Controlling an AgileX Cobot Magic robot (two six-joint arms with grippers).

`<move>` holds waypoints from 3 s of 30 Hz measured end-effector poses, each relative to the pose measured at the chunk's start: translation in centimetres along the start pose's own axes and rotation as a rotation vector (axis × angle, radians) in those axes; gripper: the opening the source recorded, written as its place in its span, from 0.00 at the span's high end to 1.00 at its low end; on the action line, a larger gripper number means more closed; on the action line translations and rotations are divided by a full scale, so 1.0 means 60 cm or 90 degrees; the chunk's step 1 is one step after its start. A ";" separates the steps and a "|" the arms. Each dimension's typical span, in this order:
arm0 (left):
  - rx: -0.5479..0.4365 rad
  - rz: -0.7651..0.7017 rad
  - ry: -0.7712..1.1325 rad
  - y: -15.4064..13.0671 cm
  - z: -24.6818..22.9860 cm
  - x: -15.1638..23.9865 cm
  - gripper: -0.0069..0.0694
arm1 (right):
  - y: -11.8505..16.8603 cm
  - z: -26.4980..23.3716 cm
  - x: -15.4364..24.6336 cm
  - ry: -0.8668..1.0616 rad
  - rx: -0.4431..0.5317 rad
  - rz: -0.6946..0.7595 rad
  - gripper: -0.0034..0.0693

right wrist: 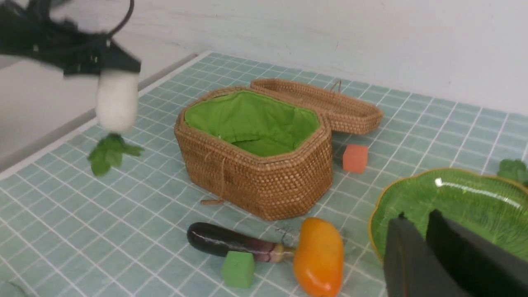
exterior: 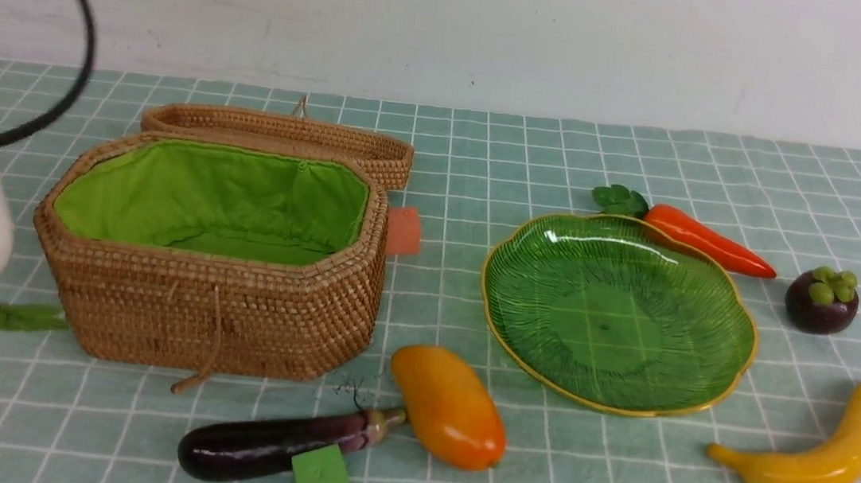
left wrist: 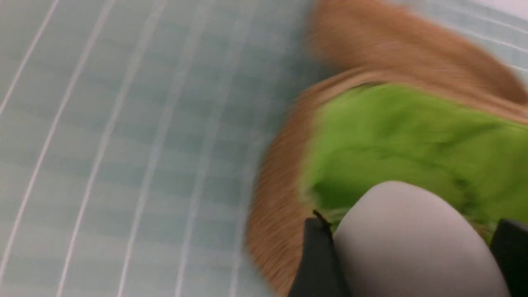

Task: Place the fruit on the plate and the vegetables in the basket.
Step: Take a daikon with your left arm and place it on the basket on the left, then use the left arm to grab an eggplant and put it into the left basket

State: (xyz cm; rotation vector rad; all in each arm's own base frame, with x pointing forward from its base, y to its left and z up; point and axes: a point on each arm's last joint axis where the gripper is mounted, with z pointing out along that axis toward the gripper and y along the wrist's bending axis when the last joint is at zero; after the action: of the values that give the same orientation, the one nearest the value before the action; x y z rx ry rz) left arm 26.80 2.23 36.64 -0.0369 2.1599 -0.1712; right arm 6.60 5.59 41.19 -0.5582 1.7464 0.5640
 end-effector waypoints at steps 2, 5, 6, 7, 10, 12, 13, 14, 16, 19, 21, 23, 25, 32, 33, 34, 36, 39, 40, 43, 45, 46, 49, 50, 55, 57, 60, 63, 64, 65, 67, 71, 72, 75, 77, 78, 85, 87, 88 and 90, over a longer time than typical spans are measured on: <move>0.063 0.173 -0.027 -0.060 -0.003 -0.026 0.27 | -0.001 -0.004 -0.002 0.007 0.002 -0.032 0.83; 0.109 0.368 -0.043 -0.119 0.011 -0.045 0.27 | 0.000 -0.006 -0.001 0.022 0.000 -0.045 0.83; 0.120 0.452 -0.044 -0.142 0.023 -0.048 0.27 | 0.000 -0.007 0.001 0.036 -0.002 -0.045 0.83; 0.125 0.513 -0.041 -0.157 0.035 -0.050 0.27 | 0.001 -0.008 0.003 0.046 -0.006 -0.040 0.83; 0.107 0.733 -0.002 -0.203 0.110 -0.040 0.27 | 0.003 -0.009 0.015 0.096 -0.014 -0.023 0.82; 0.082 0.798 0.020 -0.209 0.148 -0.031 0.27 | 0.004 -0.010 0.020 0.117 -0.018 -0.016 0.82; 0.067 0.819 0.035 -0.209 0.175 -0.023 0.27 | 0.004 -0.010 0.022 0.126 -0.020 -0.012 0.82; 0.058 0.824 0.043 -0.208 0.191 -0.018 0.27 | 0.004 -0.011 0.024 0.134 -0.021 -0.011 0.82; 0.044 0.826 0.061 -0.206 0.228 -0.004 0.27 | 0.005 -0.011 0.026 0.142 -0.024 -0.007 0.82; 0.032 0.806 0.080 -0.203 0.253 0.008 0.27 | 0.006 -0.011 0.026 0.143 -0.026 -0.005 0.82; 0.029 0.797 0.083 -0.202 0.257 0.010 0.27 | 0.006 -0.011 0.026 0.141 -0.026 -0.005 0.82; 0.029 0.790 0.080 -0.203 0.257 0.009 0.27 | 0.006 -0.011 0.025 0.136 -0.027 -0.005 0.82; 0.028 0.787 0.069 -0.204 0.257 0.006 0.27 | 0.007 -0.011 0.024 0.132 -0.029 -0.004 0.82; 0.025 0.789 0.066 -0.204 0.256 0.004 0.10 | 0.007 -0.011 0.023 0.129 -0.030 -0.003 0.82; 0.025 0.788 0.067 -0.204 0.255 0.004 0.08 | 0.007 -0.011 0.023 0.129 -0.031 -0.002 0.82; 0.024 0.785 0.078 -0.202 0.248 0.003 0.05 | 0.007 -0.011 0.024 0.132 -0.031 -0.002 0.81; 0.031 0.755 0.091 -0.200 0.224 -0.003 0.04 | 0.007 -0.011 0.025 0.139 -0.030 -0.001 0.81; 0.047 0.699 0.096 -0.202 0.201 -0.007 0.05 | 0.007 -0.011 0.026 0.141 -0.030 -0.002 0.81; 0.074 0.606 0.093 -0.208 0.174 -0.013 0.11 | 0.007 -0.011 0.026 0.143 -0.029 -0.002 0.80; 0.141 0.444 0.106 -0.236 0.113 -0.013 0.30 | 0.007 -0.011 0.026 0.143 -0.029 -0.002 0.80; 0.186 0.427 0.138 -0.262 0.076 0.007 0.51 | 0.007 -0.011 0.027 0.146 -0.029 -0.002 0.80; 0.206 0.440 0.163 -0.275 0.062 0.024 0.60 | 0.007 -0.012 0.027 0.148 -0.029 -0.002 0.80; 0.248 0.496 0.279 -0.300 0.042 0.087 0.86 | 0.006 -0.012 0.028 0.151 -0.028 -0.002 0.79; 0.255 0.528 0.348 -0.306 0.037 0.121 0.92 | 0.007 -0.012 0.028 0.151 -0.029 -0.001 0.79; 0.198 0.600 0.466 -0.282 0.065 0.191 0.85 | 0.007 -0.012 0.028 0.151 -0.030 -0.001 0.79; 0.181 0.597 0.479 -0.269 0.083 0.202 0.73 | 0.007 -0.012 0.028 0.151 -0.030 -0.001 0.79; 0.170 0.582 0.477 -0.257 0.106 0.209 0.57 | 0.006 -0.012 0.028 0.150 -0.028 -0.002 0.78; 0.163 0.579 0.472 -0.246 0.136 0.220 0.36 | 0.006 -0.012 0.028 0.150 -0.028 -0.004 0.78; 0.163 0.583 0.464 -0.245 0.143 0.221 0.31 | 0.006 -0.012 0.028 0.150 -0.028 -0.007 0.78; 0.166 0.601 0.452 -0.245 0.154 0.223 0.25 | 0.006 -0.012 0.028 0.150 -0.029 -0.013 0.78; 0.172 0.622 0.443 -0.246 0.166 0.226 0.21 | 0.006 -0.012 0.028 0.150 -0.029 -0.016 0.78; 0.186 0.674 0.452 -0.248 0.195 0.244 0.21 | 0.006 -0.012 0.028 0.150 -0.030 -0.017 0.78; 0.187 0.680 0.458 -0.248 0.201 0.249 0.23 | 0.006 -0.012 0.028 0.150 -0.030 -0.017 0.78; 0.187 0.692 0.477 -0.247 0.219 0.263 0.27 | 0.007 -0.012 0.028 0.151 -0.032 -0.015 0.78; 0.188 0.697 0.489 -0.247 0.231 0.274 0.30 | 0.008 -0.012 0.028 0.151 -0.034 -0.013 0.78; 0.189 0.698 0.492 -0.247 0.235 0.278 0.32 | 0.008 -0.012 0.028 0.151 -0.035 -0.012 0.78; 0.179 0.686 0.505 -0.245 0.241 0.285 0.38 | 0.009 -0.012 0.028 0.152 -0.039 -0.009 0.78; 0.173 0.681 0.505 -0.245 0.241 0.283 0.38 | 0.009 -0.012 0.028 0.152 -0.040 -0.007 0.78; 0.171 0.680 0.508 -0.245 0.240 0.280 0.38 | 0.009 -0.012 0.028 0.152 -0.040 -0.007 0.78; 0.169 0.681 0.511 -0.248 0.231 0.272 0.38 | 0.009 -0.012 0.028 0.153 -0.041 -0.006 0.78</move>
State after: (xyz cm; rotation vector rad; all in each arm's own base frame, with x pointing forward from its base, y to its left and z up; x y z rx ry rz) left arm 28.54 -15.52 17.60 1.5225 2.5714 0.1911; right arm 5.33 5.43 39.75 -0.7027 1.9553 0.5663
